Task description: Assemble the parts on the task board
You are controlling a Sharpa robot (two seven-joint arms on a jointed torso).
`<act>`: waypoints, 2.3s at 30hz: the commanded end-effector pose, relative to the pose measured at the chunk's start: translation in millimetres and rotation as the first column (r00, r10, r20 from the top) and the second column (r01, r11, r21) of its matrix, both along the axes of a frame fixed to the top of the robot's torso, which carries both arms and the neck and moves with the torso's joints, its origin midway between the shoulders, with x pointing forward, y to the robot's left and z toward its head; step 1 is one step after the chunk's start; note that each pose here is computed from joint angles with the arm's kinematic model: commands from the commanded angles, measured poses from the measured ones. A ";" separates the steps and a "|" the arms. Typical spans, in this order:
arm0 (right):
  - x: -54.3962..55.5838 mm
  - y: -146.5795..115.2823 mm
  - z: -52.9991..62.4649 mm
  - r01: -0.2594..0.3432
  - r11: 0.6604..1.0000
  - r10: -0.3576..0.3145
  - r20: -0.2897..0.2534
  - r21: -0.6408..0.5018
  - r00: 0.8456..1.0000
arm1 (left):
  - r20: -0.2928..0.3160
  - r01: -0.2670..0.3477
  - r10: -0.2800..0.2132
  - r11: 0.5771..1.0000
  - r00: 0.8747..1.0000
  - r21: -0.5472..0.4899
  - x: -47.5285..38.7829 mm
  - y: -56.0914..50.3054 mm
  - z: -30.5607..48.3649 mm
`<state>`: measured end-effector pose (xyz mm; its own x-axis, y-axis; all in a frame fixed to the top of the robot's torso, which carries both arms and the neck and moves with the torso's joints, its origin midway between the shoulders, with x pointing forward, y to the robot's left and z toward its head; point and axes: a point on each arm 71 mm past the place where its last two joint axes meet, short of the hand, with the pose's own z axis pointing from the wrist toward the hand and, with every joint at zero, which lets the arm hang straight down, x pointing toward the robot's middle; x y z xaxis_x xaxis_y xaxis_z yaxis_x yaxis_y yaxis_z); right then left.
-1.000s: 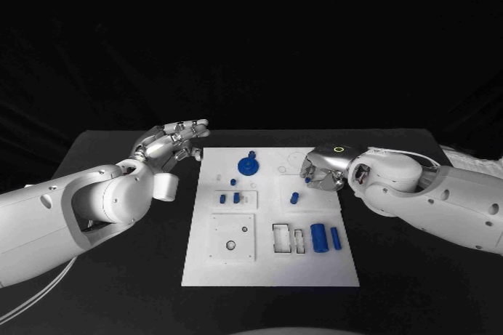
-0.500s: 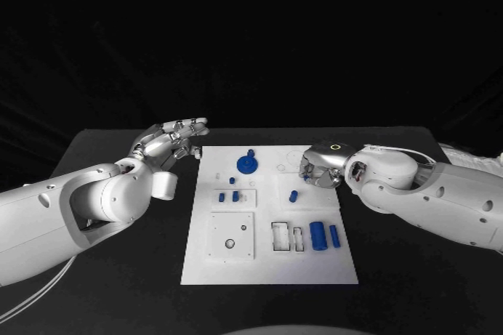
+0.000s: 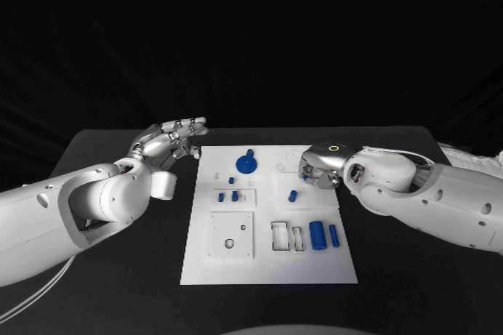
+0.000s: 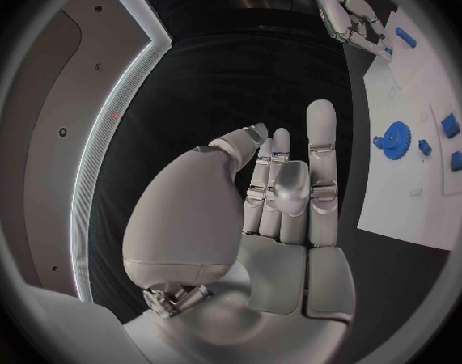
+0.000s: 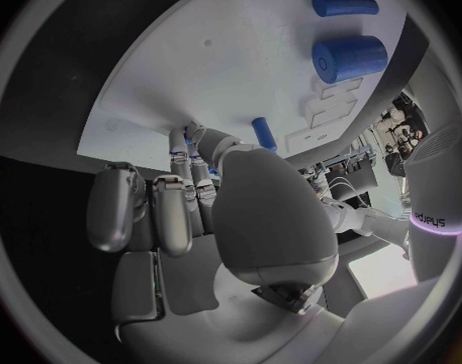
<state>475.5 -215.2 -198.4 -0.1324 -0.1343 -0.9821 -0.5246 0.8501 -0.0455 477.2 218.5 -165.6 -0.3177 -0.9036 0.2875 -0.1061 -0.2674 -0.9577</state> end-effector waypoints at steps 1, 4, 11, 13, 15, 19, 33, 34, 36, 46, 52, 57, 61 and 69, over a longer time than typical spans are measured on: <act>-3.3 3.7 1.6 -0.010 1.000 0.009 0.032 0.009 0.999 | 0.003 0.014 -0.014 1.000 1.000 -0.013 -0.3 -1.4 0.8; -4.9 3.3 5.9 -0.009 1.000 0.008 0.047 0.025 0.999 | 0.002 0.014 -0.014 1.000 1.000 -0.013 -0.1 -1.4 0.7; -8.9 1.1 18.4 -0.009 0.999 0.006 0.072 0.045 0.997 | 0.001 0.014 -0.014 1.000 1.000 -0.012 -0.1 -1.4 0.5; -11.0 1.3 22.4 -0.011 0.999 0.007 0.076 0.051 0.997 | 0.001 0.014 -0.014 1.000 1.000 -0.012 -0.1 -1.3 0.5; -14.1 3.8 26.2 -0.020 0.998 0.015 0.080 0.059 0.997 | 0.001 0.014 -0.013 1.000 1.000 -0.012 -0.1 -1.2 0.5; -23.2 15.0 33.3 -0.056 0.995 0.049 0.091 0.083 0.995 | 0.001 0.014 -0.014 1.000 1.000 -0.012 0.0 -1.6 0.5; -66.4 81.8 39.8 -0.253 0.950 0.241 0.083 0.183 0.967 | 0.002 0.026 -0.026 1.000 1.000 -0.016 -0.1 -4.6 0.4; -68.8 86.4 37.7 -0.263 0.946 0.253 0.077 0.189 0.964 | 0.002 0.027 -0.027 0.999 1.000 -0.017 -0.2 -5.0 0.5; -72.4 94.7 32.7 -0.280 0.939 0.273 0.063 0.197 0.960 | 0.002 0.030 -0.030 0.999 1.000 -0.018 -0.4 -6.1 0.5; -79.3 119.3 -1.6 -0.310 0.926 0.323 -0.026 0.214 0.946 | 0.001 0.045 -0.045 0.999 0.999 -0.023 -1.2 -11.0 0.7; -80.2 125.5 -17.4 -0.308 0.926 0.328 -0.064 0.216 0.942 | 0.001 0.048 -0.048 0.999 0.999 -0.024 -1.5 -11.8 0.8; -79.6 127.1 -22.6 -0.303 0.929 0.325 -0.073 0.212 0.943 | 0.000 0.049 -0.049 0.999 0.999 -0.024 -1.4 -11.6 0.8; -79.4 128.0 -24.2 -0.303 0.930 0.324 -0.077 0.209 0.943 | 0.000 0.050 -0.050 0.998 0.999 -0.024 -1.0 -11.6 0.6; -79.8 130.4 -25.3 -0.308 0.929 0.330 -0.083 0.206 0.940 | -0.001 0.050 -0.050 0.998 0.999 -0.024 -0.5 -11.2 0.2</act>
<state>397.0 -86.3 -222.1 -0.2210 0.0175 -0.9751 -0.7517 0.6340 0.1818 477.2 209.7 -166.2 -0.3427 -0.8907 0.2986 -0.1188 -0.2742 -0.9543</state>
